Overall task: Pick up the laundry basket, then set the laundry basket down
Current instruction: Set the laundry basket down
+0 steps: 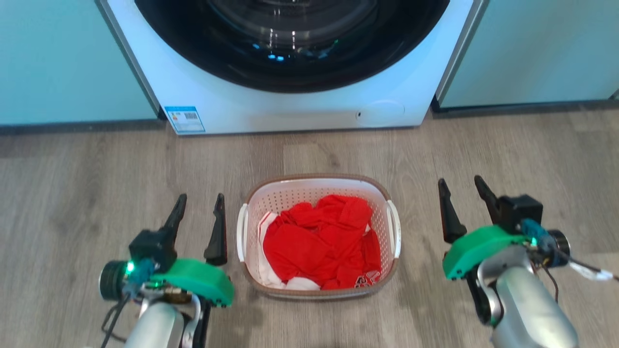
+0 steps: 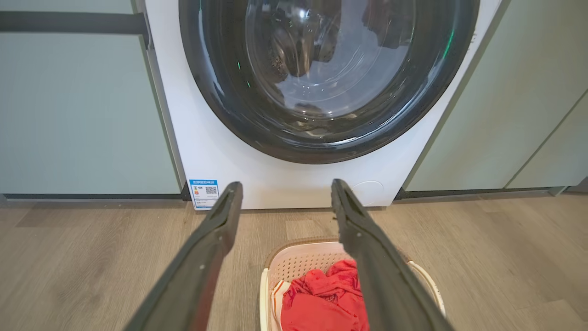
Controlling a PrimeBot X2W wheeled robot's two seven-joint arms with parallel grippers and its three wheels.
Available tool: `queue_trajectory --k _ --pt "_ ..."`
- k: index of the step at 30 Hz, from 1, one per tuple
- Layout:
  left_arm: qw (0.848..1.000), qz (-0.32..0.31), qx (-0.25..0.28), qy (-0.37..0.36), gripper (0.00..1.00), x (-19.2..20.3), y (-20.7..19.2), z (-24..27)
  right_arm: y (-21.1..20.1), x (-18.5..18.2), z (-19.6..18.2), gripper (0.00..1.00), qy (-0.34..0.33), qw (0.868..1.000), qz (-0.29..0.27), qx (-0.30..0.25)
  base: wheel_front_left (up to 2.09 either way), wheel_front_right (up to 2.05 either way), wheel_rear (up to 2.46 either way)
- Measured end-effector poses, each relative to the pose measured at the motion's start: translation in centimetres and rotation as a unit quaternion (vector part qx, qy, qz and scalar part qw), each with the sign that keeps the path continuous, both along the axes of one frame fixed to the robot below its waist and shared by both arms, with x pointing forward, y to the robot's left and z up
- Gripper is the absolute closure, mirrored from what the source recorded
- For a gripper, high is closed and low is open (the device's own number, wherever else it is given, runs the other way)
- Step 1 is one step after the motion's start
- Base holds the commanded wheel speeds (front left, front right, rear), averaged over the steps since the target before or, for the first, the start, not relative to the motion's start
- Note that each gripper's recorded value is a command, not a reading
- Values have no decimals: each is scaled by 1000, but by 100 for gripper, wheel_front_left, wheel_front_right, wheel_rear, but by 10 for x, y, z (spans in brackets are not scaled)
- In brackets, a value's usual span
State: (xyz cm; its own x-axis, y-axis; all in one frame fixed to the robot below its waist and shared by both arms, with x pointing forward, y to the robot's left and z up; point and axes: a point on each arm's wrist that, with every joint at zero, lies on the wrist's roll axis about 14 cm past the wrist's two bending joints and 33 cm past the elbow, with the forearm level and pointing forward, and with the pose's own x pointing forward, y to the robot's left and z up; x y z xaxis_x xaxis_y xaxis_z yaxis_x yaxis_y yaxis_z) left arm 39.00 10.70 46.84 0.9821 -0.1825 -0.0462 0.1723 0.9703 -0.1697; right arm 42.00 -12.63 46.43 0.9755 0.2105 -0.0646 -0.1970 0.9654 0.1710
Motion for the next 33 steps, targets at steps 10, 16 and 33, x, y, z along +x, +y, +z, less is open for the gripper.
queue_trajectory --k 10,16,33 --pt "1000 26 0 -13 0 -37 14 8 -7 -35 16 0 -30 999 -11 3 0 0 0" --pt "999 39 16 -26 0 -50 21 15 -15 -56 18 0 -35 999 -27 4 0 0 0" --pt "997 70 24 -35 0 -74 38 21 -27 -77 32 0 -60 997 -47 1 0 0 0"
